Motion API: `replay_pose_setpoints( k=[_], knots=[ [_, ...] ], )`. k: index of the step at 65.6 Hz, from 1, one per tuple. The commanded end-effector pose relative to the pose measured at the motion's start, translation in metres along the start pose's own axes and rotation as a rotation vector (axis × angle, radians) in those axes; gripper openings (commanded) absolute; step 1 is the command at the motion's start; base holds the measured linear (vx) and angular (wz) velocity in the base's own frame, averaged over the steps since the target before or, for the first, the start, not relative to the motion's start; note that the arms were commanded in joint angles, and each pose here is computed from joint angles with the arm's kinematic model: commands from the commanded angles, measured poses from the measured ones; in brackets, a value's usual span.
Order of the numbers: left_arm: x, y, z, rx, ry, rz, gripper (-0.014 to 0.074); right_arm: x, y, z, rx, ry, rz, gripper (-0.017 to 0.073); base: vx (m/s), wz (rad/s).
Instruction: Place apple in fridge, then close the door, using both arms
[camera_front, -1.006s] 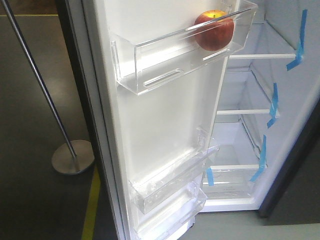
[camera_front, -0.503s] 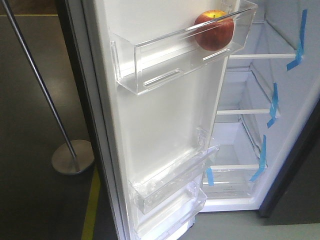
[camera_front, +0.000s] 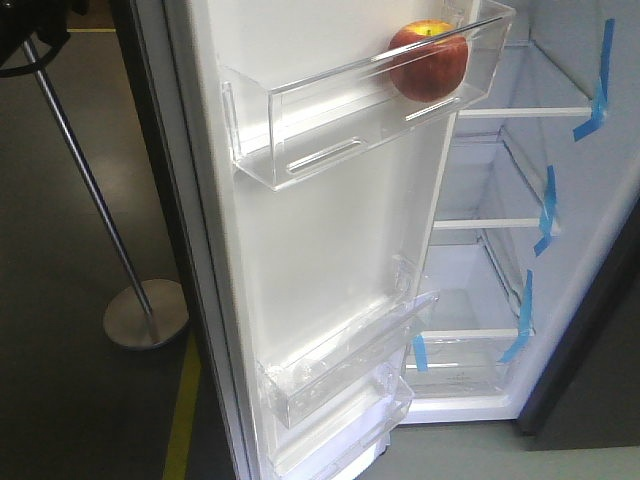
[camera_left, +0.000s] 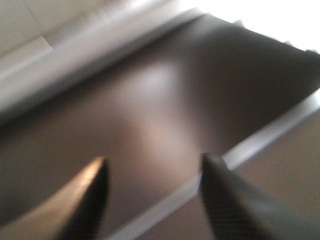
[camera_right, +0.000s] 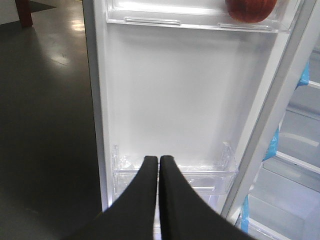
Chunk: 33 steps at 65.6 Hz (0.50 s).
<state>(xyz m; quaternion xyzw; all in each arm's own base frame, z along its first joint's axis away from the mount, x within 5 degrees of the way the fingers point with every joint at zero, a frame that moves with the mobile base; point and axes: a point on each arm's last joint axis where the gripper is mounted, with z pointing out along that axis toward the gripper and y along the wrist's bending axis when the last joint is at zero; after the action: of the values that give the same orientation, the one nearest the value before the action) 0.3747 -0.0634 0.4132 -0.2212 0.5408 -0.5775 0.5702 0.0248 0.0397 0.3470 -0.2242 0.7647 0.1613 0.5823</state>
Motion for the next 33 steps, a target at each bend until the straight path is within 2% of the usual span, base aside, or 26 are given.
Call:
replay_pose_setpoints(
  k=[1,7,15,22,33],
  knots=[
    [0.001,-0.029,-0.001,0.156,0.060,-0.023,0.0443,-0.012,-0.002,-0.001,0.014,-0.071,0.017,-0.0003,0.00,0.00],
    [0.007,-0.025,0.000,0.150,0.116,-0.032,0.0443,-0.012,-0.001,-0.001,0.002,-0.078,0.029,-0.0003,0.00,0.00],
    [0.011,-0.025,0.000,0.169,0.163,-0.008,0.0443,-0.013,0.001,-0.001,-0.013,-0.085,0.044,-0.0003,0.00,0.00],
    [0.016,-0.029,-0.002,0.217,0.218,0.000,0.0443,-0.013,0.001,-0.001,-0.016,-0.087,0.047,-0.0003,0.00,0.00],
    [0.036,-0.039,-0.003,0.290,0.333,-0.032,0.0443,-0.013,0.001,-0.001,-0.016,-0.087,0.047,-0.0003,0.00,0.00]
  ],
)
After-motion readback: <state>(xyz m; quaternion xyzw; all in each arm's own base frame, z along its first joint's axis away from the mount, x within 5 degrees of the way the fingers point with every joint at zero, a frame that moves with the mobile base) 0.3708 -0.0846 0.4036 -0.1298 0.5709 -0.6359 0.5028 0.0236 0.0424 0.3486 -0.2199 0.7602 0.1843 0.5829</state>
